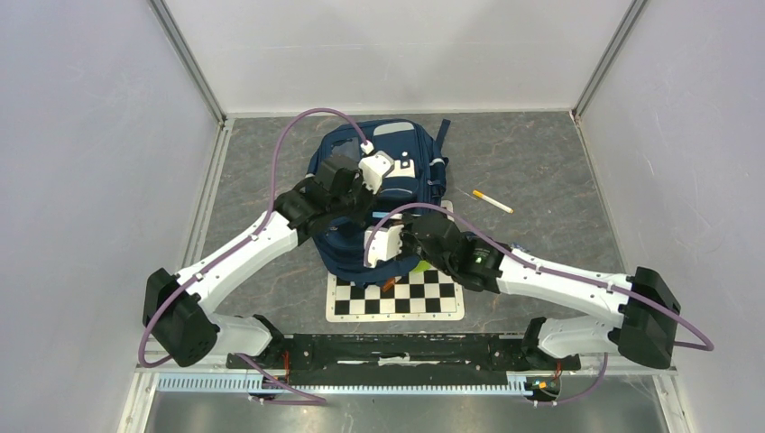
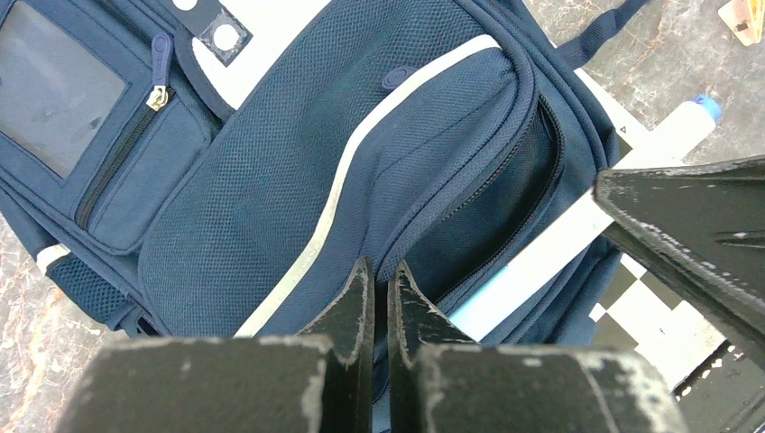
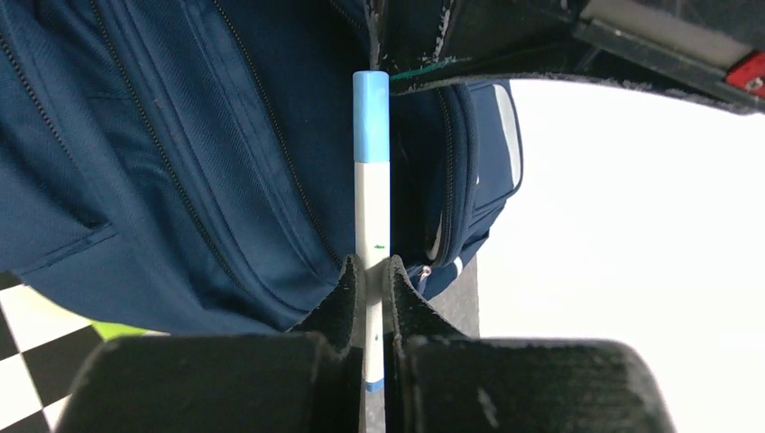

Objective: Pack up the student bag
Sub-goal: Place the stationery in the student bag.

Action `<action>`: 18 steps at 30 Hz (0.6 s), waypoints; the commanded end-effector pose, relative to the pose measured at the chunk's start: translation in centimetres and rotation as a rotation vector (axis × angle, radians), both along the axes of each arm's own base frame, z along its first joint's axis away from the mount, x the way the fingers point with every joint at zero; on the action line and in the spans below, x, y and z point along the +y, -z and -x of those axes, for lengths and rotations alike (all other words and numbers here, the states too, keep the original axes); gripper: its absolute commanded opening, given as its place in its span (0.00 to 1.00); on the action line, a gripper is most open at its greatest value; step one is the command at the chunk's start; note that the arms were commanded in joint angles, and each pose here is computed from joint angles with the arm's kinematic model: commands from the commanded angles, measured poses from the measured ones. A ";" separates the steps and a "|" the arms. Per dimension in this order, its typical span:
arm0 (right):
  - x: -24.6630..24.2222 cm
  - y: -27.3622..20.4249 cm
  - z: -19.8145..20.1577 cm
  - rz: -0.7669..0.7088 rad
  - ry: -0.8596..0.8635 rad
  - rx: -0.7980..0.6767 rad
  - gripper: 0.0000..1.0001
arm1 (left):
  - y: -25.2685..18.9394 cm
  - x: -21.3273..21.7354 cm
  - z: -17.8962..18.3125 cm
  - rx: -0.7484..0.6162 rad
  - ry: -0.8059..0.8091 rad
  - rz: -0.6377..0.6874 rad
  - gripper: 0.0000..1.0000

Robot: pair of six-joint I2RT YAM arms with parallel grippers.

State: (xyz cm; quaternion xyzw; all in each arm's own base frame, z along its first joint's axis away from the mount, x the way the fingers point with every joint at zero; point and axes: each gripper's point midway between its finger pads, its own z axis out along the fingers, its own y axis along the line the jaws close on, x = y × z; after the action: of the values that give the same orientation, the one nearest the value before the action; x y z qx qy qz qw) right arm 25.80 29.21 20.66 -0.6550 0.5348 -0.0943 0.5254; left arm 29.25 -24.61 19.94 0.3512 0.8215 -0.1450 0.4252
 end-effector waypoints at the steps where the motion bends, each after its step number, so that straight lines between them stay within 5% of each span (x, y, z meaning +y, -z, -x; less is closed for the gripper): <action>1: 1.4 -1.0 -0.9 0.023 -0.042 -0.098 0.00 | -5.0 -2.6 0.2 -0.060 0.051 0.209 0.02; 14: 3.9 1.0 -2.3 0.107 -0.082 -0.126 0.01 | -4.7 -2.5 0.2 -0.046 0.056 0.213 0.02; 18: 4.1 1.1 -2.6 0.100 -0.072 -0.135 0.24 | -4.6 -2.6 0.2 -0.031 0.046 0.223 0.02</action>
State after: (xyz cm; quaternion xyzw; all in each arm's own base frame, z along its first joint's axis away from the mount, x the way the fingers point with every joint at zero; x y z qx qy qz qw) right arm 27.43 31.61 16.65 -0.7116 0.4871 -0.1402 0.4865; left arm 29.03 -24.87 19.82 0.3464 0.8228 -0.1684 0.4180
